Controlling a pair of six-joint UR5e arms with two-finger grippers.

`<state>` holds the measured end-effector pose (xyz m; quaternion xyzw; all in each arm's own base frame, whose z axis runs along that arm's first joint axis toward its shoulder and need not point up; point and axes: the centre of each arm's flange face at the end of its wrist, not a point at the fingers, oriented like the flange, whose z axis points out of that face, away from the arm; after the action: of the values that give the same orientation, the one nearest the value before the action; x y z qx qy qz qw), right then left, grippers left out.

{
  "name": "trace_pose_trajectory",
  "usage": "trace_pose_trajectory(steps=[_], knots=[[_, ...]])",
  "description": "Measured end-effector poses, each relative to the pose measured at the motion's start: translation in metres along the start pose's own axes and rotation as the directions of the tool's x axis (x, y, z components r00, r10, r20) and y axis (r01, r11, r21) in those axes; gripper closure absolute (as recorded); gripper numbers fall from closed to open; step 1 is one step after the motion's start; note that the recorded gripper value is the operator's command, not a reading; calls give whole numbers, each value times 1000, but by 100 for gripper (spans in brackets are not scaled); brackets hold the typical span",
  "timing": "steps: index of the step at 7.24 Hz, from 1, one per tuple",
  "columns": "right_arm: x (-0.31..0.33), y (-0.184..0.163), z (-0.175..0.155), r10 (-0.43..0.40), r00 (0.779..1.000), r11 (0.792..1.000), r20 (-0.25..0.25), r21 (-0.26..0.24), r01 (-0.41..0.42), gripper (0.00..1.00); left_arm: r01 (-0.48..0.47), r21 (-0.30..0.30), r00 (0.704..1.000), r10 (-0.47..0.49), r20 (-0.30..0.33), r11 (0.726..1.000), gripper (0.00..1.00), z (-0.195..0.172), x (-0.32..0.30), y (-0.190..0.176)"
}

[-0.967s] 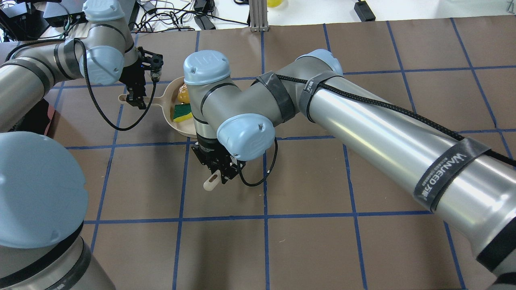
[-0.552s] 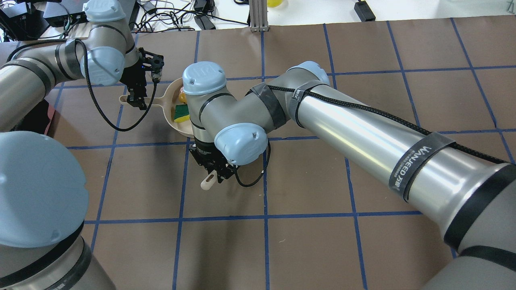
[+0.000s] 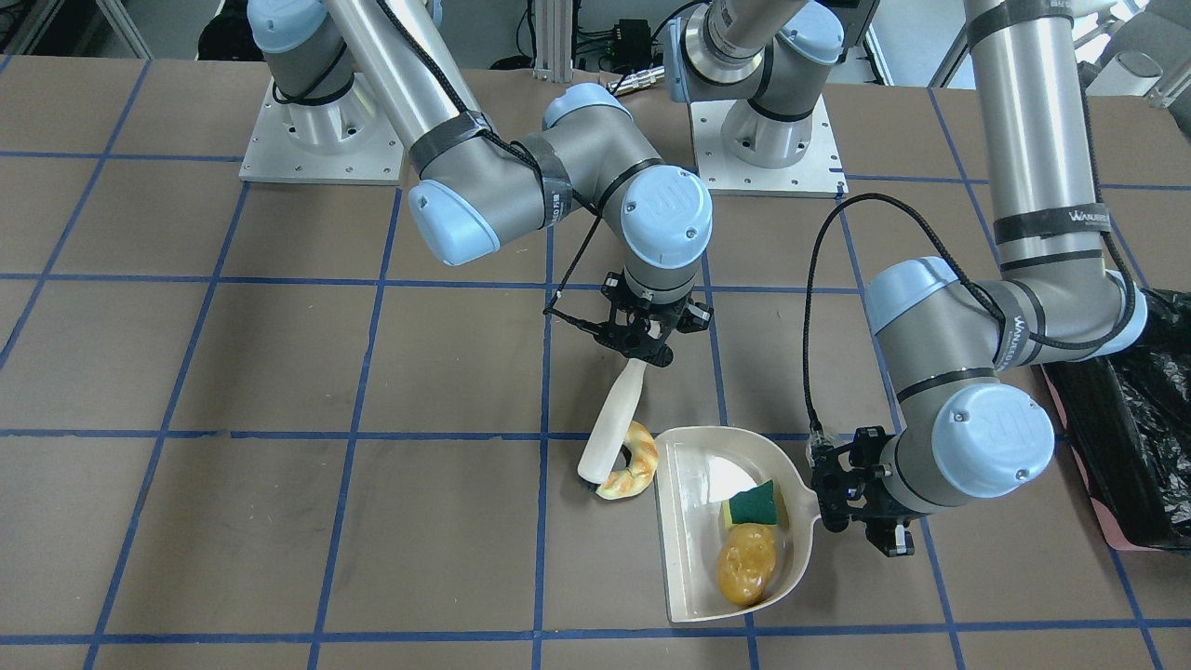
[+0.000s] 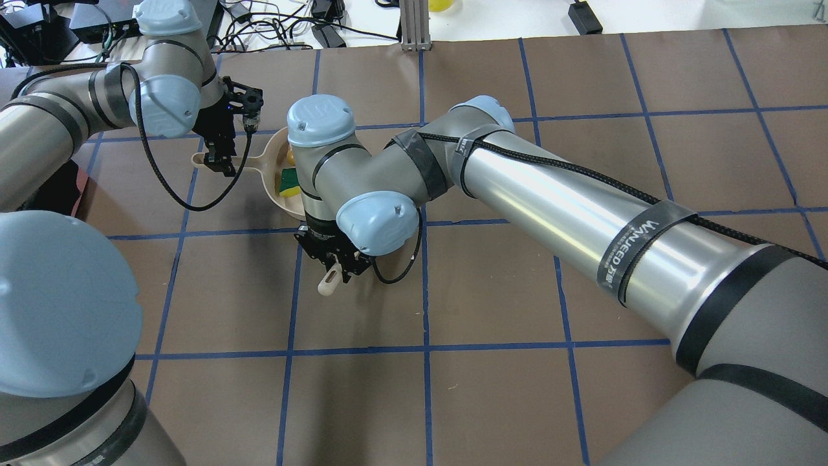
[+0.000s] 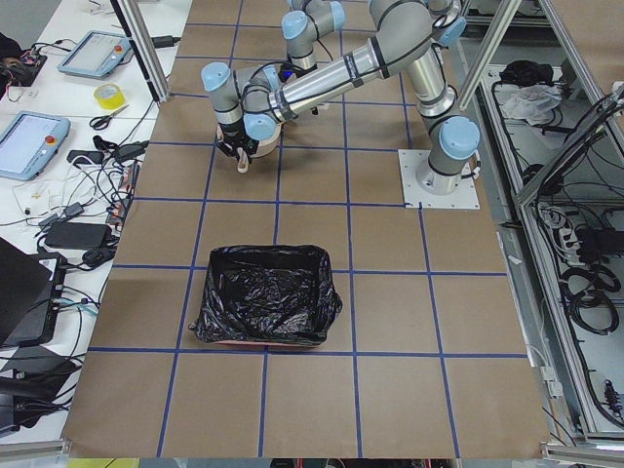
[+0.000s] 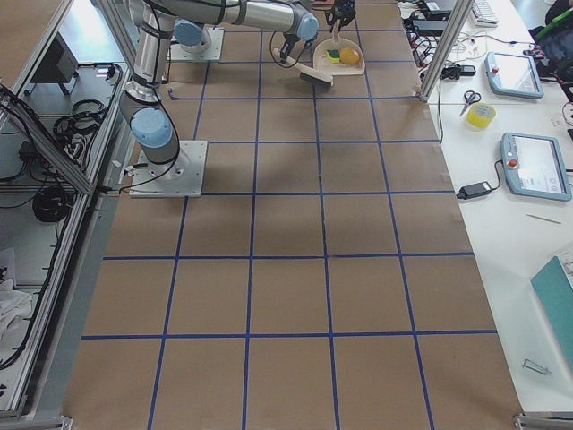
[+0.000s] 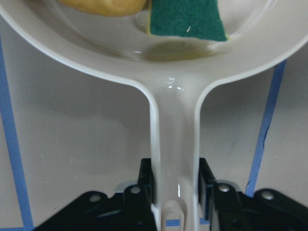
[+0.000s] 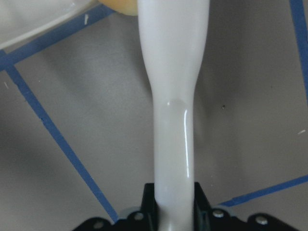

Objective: Sweep and dump trash into bin
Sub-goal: 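Brush the remaining pastry piece into the dustpan with the right gripper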

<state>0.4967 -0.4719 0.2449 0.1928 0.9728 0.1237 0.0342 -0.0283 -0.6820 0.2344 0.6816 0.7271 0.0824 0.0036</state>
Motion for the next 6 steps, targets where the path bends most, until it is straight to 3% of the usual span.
trace_pose_trajectory(steps=[6], knots=[[-51,-21,-7,-88,990,994,112,-48,94,100,2,6,1000,-2,4,1000,100,-2,0,0]])
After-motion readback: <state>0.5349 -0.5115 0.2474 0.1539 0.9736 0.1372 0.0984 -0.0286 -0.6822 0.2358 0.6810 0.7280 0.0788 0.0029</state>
